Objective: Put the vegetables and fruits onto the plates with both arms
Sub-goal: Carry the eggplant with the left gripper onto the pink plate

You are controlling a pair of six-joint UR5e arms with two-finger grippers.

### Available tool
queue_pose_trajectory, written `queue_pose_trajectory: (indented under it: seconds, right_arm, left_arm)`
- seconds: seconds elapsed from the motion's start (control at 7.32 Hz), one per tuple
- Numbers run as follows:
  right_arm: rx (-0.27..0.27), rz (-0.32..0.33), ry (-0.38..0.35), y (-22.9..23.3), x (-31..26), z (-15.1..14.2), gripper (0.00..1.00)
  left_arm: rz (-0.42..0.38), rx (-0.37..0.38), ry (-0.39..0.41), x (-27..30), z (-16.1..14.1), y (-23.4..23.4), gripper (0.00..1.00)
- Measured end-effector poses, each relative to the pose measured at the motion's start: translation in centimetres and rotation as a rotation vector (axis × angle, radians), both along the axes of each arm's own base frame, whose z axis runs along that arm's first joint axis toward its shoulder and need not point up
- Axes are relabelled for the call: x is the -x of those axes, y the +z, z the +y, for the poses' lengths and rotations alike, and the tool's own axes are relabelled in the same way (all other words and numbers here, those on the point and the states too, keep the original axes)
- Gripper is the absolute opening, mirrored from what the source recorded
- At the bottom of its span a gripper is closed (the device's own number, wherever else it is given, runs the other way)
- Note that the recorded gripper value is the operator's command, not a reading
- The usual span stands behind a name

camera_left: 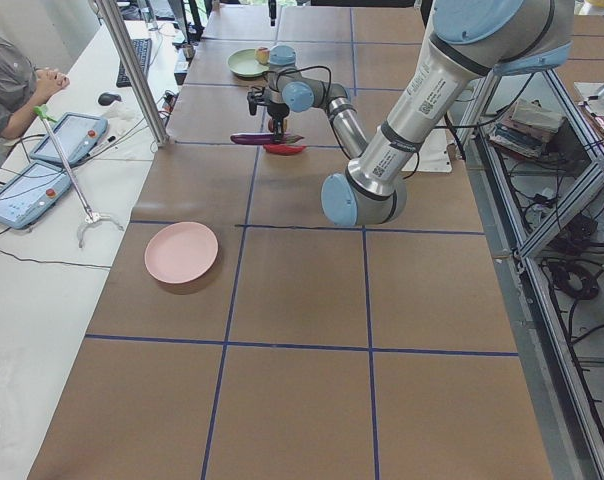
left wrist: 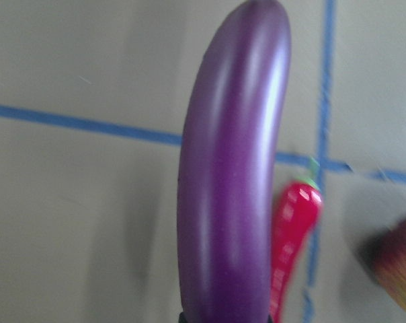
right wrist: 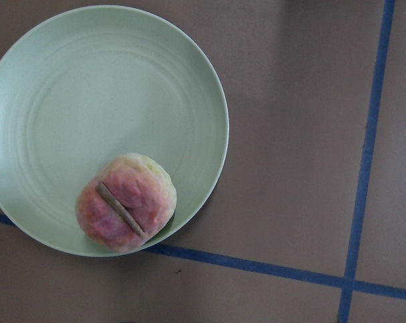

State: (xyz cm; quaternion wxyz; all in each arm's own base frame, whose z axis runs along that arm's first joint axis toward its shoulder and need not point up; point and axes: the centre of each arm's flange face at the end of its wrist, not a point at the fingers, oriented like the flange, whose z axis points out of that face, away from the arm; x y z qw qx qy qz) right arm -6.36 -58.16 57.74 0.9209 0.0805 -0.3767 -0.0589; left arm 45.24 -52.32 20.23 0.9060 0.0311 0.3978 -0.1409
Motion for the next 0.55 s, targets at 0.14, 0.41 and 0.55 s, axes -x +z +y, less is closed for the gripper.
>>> queue_pose_trajectory:
  seconds: [0.14, 0.41, 0.55]
  right_arm:
    - [-0.001, -0.002, -0.007, 0.0, 0.4, 0.0, 1.0]
    - [-0.002, -0.005, -0.022, -0.3, 1.4, 0.1, 1.0]
    - [-0.006, -0.007, -0.032, -0.6, 2.1, 0.0, 1.0]
  left_arm:
    - [-0.042, 0.04, -0.076, 4.3, -4.1, 3.3, 0.06]
    - [-0.127, 0.118, -0.152, 10.8, -12.6, 11.7, 0.06]
    - [-0.172, 0.122, -0.14, 13.2, -16.1, 16.9, 0.09]
